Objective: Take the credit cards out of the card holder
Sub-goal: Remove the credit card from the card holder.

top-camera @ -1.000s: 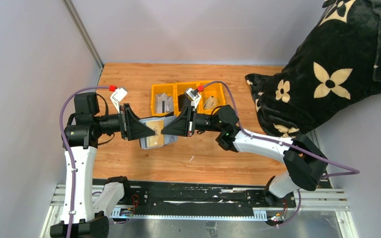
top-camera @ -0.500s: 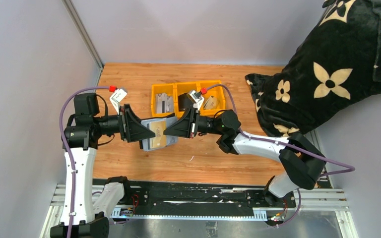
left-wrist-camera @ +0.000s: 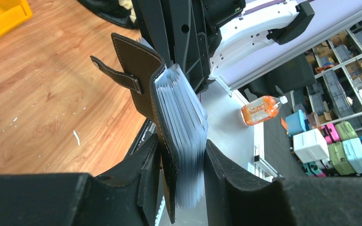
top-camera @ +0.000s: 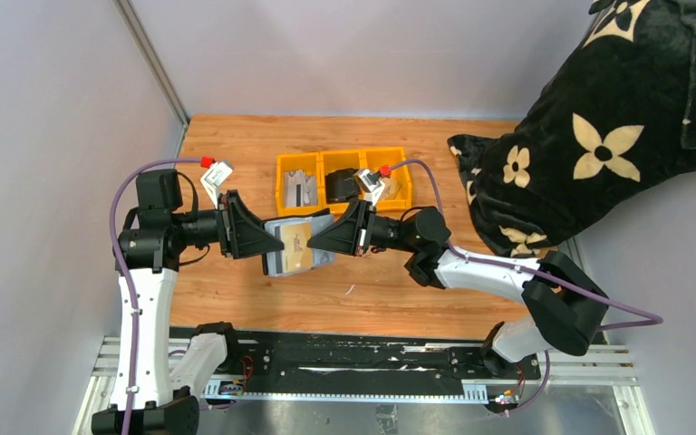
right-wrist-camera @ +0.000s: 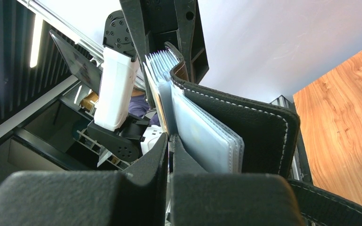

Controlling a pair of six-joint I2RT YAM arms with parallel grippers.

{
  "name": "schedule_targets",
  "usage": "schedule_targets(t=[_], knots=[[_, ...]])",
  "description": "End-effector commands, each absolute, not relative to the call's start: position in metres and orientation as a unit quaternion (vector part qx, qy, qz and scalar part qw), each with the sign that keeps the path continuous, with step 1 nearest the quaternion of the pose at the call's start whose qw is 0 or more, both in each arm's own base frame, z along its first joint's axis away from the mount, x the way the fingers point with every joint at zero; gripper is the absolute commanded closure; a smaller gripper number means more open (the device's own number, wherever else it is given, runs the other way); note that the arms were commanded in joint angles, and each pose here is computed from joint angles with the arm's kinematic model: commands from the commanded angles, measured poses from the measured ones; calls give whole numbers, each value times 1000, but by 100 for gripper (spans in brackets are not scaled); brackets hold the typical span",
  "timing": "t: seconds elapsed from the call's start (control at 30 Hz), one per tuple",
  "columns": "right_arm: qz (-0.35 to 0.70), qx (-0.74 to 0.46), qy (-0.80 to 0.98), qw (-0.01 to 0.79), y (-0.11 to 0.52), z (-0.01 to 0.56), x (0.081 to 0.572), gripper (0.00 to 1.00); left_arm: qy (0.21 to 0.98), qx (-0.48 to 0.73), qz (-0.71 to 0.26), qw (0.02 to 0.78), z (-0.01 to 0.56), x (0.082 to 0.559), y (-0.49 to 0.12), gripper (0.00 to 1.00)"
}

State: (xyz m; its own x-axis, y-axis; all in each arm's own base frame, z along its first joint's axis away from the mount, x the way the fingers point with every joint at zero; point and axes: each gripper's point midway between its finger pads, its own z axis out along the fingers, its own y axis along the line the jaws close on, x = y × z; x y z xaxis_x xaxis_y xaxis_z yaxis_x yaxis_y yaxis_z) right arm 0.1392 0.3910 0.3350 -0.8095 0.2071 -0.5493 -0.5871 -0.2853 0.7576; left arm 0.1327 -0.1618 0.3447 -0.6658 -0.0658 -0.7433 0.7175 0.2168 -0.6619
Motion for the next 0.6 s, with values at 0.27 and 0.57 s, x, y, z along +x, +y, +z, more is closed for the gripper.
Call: schedule_targets(t=[0.27,0.57], knots=[[781,-132,532,300,374,336,154,100,676,248,-613,325,363,117,-165,83],[799,-170,510,268,385,351,136,87,678,247,-612,325,362,119,-165,86]])
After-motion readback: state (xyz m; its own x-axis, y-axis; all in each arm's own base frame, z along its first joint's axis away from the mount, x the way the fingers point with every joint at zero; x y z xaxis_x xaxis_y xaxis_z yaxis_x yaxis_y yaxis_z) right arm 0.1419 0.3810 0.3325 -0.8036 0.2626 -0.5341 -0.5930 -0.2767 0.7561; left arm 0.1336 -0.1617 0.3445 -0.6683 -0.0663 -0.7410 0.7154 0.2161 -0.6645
